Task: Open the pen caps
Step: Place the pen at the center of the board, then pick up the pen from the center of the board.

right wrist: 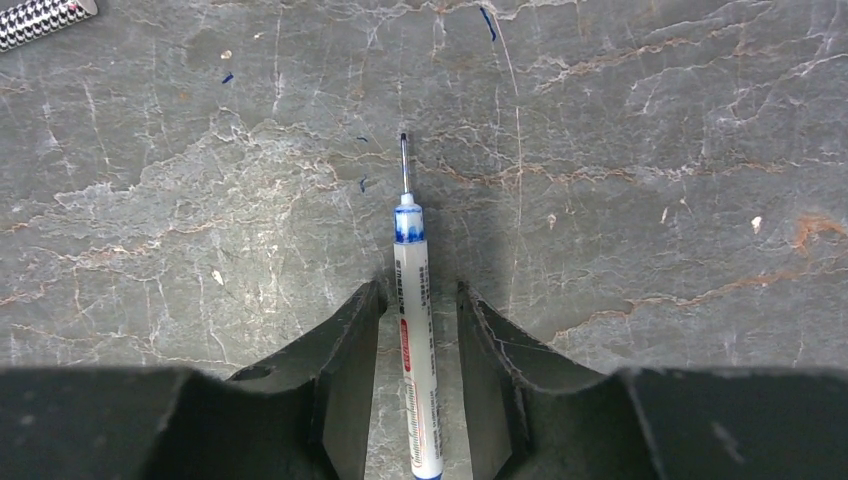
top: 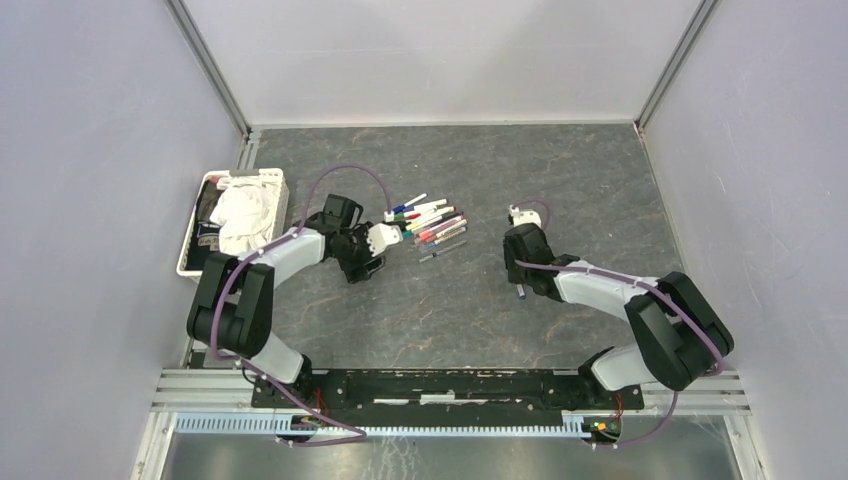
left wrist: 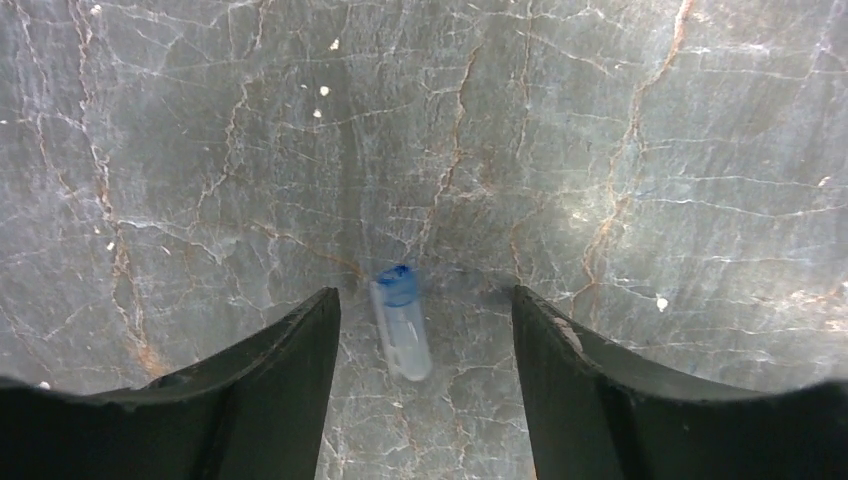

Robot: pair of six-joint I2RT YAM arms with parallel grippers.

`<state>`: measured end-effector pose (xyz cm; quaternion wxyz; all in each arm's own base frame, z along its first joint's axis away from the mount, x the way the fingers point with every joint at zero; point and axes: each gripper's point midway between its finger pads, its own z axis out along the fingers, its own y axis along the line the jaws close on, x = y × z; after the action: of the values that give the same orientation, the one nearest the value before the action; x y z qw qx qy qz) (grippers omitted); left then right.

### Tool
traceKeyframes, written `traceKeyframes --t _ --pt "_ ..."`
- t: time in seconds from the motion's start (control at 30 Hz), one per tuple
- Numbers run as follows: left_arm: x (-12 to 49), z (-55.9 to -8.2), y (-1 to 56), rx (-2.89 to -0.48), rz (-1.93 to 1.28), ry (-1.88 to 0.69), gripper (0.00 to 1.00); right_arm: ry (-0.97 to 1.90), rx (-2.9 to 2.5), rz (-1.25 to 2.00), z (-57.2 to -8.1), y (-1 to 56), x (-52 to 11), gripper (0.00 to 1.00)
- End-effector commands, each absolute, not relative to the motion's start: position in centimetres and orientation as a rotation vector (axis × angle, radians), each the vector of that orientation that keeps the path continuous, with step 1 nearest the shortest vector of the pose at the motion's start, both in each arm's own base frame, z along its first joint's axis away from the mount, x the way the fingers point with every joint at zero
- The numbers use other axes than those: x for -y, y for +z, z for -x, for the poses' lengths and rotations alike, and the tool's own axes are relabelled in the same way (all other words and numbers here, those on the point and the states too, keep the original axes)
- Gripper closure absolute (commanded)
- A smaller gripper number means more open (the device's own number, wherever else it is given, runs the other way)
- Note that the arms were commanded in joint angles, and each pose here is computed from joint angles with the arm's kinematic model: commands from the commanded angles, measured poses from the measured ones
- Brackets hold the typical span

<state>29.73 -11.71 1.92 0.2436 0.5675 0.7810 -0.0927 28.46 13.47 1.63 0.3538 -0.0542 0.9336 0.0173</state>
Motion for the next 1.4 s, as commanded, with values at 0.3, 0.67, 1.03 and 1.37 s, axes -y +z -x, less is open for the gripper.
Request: traceKeyframes --t 0.3,0.67,1.03,1.37 --pt "13.8 -31.3 11.4 -2.085 -1.37 -0.319 0.14 0.121 -2.472 0.166 -28.2 2.5 -14.6 0.59" --pt "11.6 -34.3 21.2 -2.105 -1.019 -0.274 0.0 0.184 -2.346 0.19 -33.4 9.6 -17.7 0.41" --pt "8.4 -32.8 21.4 -2.239 -0.785 -0.422 0.0 0.355 -2.087 0.713 -44.0 16.2 -28.8 0.43" --pt "8.9 -31.2 19.5 -2.261 -0.807 -0.495 0.0 0.425 -1.863 1.015 -48.7 15.4 -35.5 0.4"
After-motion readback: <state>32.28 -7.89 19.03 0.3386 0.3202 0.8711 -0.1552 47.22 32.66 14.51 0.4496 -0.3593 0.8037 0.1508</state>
